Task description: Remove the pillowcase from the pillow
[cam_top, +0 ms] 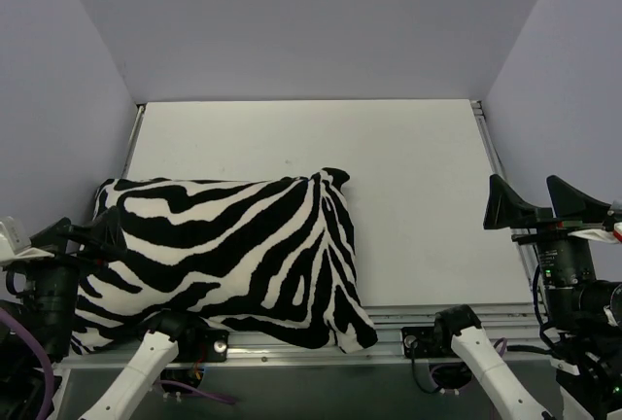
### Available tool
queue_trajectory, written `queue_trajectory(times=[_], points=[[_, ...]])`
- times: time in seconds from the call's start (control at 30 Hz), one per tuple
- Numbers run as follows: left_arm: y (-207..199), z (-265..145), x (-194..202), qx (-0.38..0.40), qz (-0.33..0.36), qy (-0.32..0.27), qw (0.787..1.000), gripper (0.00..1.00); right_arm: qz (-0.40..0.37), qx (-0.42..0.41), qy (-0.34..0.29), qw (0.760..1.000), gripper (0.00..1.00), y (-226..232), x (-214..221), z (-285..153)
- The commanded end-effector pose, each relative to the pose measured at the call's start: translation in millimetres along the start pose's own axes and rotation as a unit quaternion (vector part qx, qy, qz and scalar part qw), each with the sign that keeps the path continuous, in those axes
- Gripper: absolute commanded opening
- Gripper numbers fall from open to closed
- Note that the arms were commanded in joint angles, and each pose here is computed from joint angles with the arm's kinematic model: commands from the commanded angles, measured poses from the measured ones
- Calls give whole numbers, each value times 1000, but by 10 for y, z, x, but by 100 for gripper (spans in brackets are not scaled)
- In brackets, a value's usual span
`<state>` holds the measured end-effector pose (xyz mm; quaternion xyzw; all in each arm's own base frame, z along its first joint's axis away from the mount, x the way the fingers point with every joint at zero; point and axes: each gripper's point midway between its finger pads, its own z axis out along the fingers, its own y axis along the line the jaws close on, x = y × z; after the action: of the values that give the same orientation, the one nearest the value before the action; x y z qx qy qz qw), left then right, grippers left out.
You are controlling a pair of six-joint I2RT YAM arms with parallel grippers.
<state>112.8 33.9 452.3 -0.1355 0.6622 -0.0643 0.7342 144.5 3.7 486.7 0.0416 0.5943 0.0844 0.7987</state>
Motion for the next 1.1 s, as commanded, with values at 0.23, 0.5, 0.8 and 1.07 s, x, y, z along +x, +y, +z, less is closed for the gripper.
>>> queue_trajectory(times=[0.23, 0.5, 0.8, 1.07], points=[[-73, 236, 473, -21, -20, 80, 996, 94, 41, -84, 50, 994, 100, 414, 345, 346], [-154, 450, 1183, -47, -33, 190, 980, 94, 116, -158, 257, 946, 100, 906, 1594, 745], [-117, 534, 1949, -99, -60, 283, 952, 94, 168, -269, 403, 858, 100, 1697, 2673, 761], [-49, 527, 2600, -135, -73, 348, 925, 94, 106, -413, 470, 773, 100, 2759, 3211, 134]])
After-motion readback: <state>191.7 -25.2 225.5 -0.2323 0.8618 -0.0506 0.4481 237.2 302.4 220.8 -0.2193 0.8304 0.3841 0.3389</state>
